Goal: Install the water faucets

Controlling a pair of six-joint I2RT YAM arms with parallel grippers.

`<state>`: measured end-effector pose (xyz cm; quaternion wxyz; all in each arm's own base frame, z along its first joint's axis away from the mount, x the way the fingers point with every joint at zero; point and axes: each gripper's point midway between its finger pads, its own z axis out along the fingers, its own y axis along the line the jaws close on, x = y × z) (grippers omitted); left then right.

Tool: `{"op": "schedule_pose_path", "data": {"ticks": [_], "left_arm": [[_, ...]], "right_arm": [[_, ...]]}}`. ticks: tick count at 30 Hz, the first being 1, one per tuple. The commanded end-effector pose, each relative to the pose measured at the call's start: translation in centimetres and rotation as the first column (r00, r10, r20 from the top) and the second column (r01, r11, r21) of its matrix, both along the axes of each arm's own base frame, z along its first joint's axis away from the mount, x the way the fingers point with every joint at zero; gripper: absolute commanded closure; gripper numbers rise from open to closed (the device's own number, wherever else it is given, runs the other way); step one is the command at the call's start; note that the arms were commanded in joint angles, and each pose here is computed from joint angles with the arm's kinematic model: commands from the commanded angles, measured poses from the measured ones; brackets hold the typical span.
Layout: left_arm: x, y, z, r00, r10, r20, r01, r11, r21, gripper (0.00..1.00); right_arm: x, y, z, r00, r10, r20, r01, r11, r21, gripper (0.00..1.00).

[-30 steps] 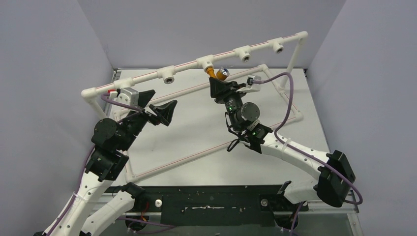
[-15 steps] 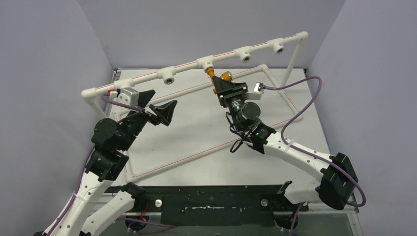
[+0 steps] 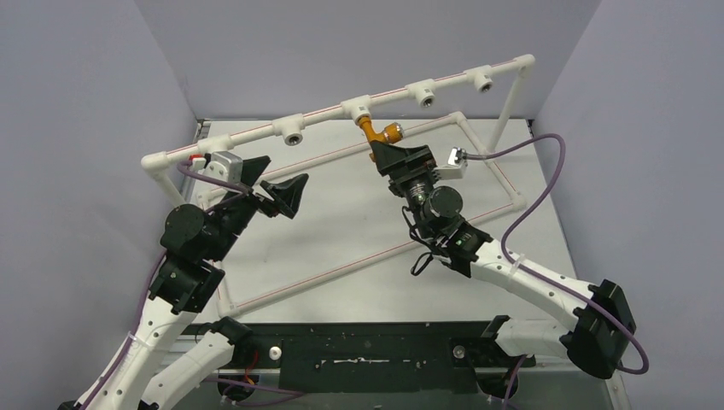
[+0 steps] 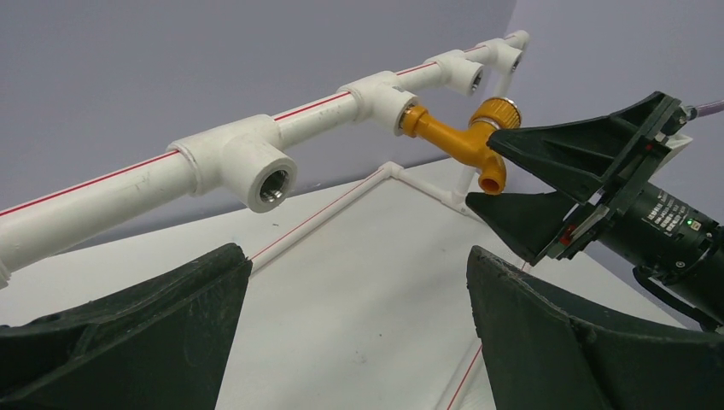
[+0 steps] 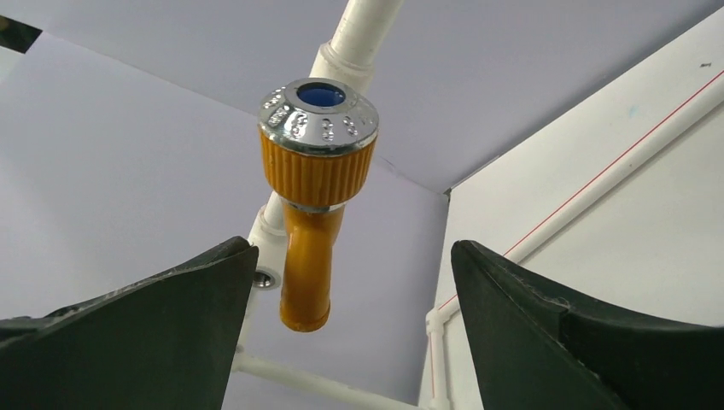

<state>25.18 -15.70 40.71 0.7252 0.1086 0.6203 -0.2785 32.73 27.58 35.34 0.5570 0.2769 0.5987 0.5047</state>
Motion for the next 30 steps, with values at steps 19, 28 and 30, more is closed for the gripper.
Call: {"op": "schedule_pose_path", "data": {"ticks": [19, 28, 30], "left_arm": [[-0.5, 0.1, 2.5, 0.998, -0.004, 0.059, 0.006, 1.0, -0.025, 0.03], [-0.3, -0.1, 2.2, 0.999, -0.009, 0.051, 0.01, 1.0, -0.021, 0.03], [-0.4, 0.0, 2.3, 0.999, -0.008, 0.053, 0.01, 1.0, -0.023, 0.03]], "right_arm": [[-3.8, -8.6, 7.8, 0.877, 0.059, 0.476, 0.353, 0.594, -0.723, 0.1], [-3.8, -9.2, 8.2, 0.79, 0.297, 0.537, 0.528, 0.114, -0.841, 0.1], [-3.7, -8.8, 7.8, 0.774, 0.375, 0.51, 0.551, -0.002, -0.835, 0.1]]}}
